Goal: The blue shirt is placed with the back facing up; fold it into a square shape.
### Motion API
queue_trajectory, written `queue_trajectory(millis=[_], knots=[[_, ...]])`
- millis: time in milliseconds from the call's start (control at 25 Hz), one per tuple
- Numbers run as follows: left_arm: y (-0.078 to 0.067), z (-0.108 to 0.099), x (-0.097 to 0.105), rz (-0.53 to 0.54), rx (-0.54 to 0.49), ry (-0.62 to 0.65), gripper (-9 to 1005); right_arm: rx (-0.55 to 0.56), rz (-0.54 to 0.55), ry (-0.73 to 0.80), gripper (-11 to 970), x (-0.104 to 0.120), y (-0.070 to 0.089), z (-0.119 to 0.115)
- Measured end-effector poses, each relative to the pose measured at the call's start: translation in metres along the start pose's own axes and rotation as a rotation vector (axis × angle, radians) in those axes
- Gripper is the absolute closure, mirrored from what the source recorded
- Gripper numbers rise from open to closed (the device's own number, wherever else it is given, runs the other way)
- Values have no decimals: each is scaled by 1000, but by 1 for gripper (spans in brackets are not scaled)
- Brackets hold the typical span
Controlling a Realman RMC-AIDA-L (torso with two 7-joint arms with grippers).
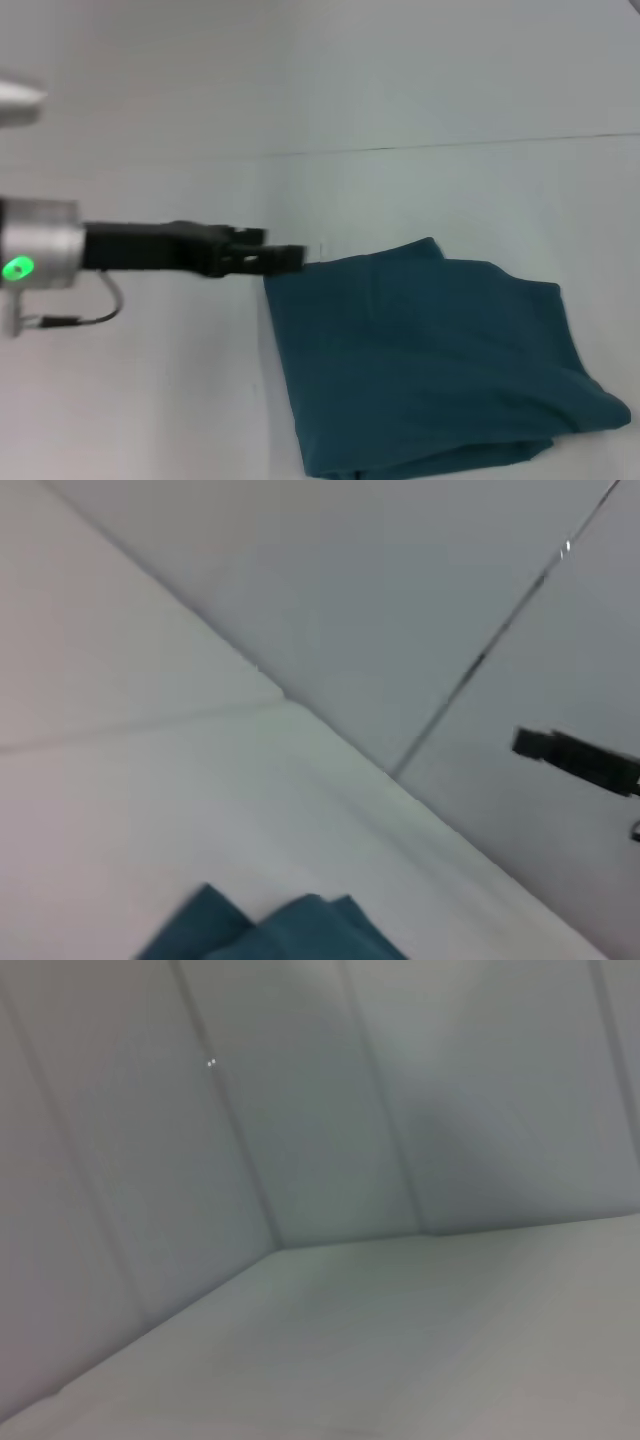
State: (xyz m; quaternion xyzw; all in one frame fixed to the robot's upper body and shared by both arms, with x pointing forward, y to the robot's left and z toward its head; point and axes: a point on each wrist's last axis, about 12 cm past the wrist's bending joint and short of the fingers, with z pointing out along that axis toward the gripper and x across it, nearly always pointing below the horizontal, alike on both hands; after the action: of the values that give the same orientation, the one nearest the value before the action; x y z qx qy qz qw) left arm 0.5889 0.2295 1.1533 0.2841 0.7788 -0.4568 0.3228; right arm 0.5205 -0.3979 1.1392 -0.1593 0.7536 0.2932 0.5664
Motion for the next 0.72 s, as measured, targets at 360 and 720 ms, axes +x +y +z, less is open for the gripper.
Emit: queue_trajectory(millis=[360,720], knots=[[-1,-52,51,100,29,-64,44,-126,-106,196,950,-23,24,19],[-8,-68,72,148,78,-54,45,-296,-160,298,765,-32,48,28]])
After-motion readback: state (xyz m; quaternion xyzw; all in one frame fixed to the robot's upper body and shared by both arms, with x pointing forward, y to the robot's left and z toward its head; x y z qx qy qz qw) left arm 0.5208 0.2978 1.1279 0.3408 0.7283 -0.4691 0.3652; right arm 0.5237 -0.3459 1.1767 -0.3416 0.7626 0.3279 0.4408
